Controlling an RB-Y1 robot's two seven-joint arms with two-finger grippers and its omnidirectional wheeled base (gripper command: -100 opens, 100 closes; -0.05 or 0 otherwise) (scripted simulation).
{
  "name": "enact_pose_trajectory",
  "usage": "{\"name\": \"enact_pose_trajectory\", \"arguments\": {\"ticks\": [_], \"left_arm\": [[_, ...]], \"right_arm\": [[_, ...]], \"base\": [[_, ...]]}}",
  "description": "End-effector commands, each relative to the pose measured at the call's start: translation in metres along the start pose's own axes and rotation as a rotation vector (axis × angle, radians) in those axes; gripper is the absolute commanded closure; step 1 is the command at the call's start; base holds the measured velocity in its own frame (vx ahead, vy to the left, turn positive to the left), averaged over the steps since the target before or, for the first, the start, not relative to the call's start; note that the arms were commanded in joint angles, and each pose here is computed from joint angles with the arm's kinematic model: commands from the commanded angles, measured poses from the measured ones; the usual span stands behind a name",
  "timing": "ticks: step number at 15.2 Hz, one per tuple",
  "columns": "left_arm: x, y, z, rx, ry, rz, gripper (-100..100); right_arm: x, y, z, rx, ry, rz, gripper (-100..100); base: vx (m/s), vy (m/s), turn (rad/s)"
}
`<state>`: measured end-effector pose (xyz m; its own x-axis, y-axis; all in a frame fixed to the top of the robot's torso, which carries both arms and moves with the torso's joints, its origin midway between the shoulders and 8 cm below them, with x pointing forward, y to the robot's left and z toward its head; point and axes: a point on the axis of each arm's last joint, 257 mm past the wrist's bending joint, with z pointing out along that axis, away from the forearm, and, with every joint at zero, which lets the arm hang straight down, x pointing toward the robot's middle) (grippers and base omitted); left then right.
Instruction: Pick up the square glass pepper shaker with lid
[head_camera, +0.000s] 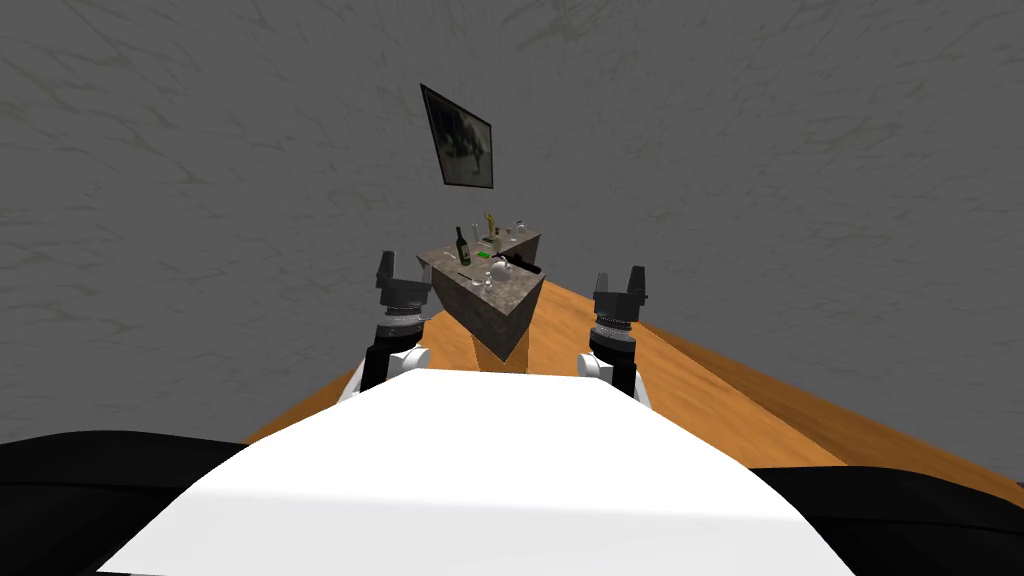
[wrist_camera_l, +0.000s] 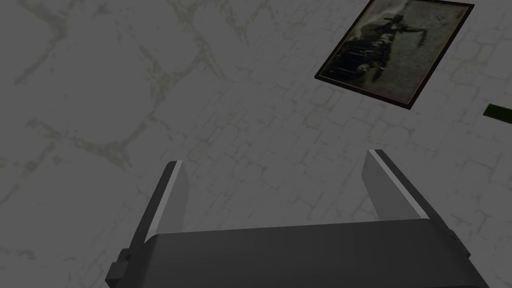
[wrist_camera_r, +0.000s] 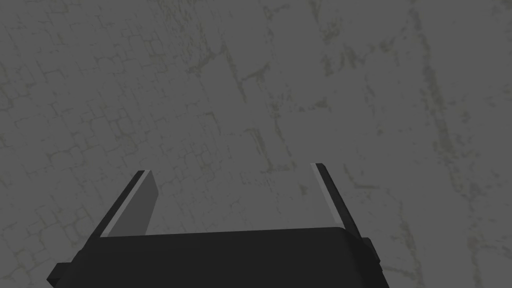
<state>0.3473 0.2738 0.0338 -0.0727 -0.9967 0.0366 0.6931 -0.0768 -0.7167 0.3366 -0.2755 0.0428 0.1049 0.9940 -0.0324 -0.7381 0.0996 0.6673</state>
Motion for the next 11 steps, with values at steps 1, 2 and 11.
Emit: {"name": "enact_pose_trajectory", "arguments": {"ticks": [1,2,11], "left_arm": [[-0.015,0.016,-0.004,-0.036,-0.008,-0.029,-100],[-0.024,0.023,-0.006,-0.052,-0.018,-0.044,-100],[-0.083,0.062,-0.021,-0.129,-0.122,-0.134,-100]], "right_arm": [[0.000,0.000,0.000,0.000,0.000,0.000,0],[0.000,0.000,0.000,0.000,0.000,0.000,0],[0.000,0.000,0.000,0.000,0.000,0.000,0]], "base": [[0.077,-0.213,0.020],[0.110,-0.259,0.016],[0.092,-0.180,0.020]]}}
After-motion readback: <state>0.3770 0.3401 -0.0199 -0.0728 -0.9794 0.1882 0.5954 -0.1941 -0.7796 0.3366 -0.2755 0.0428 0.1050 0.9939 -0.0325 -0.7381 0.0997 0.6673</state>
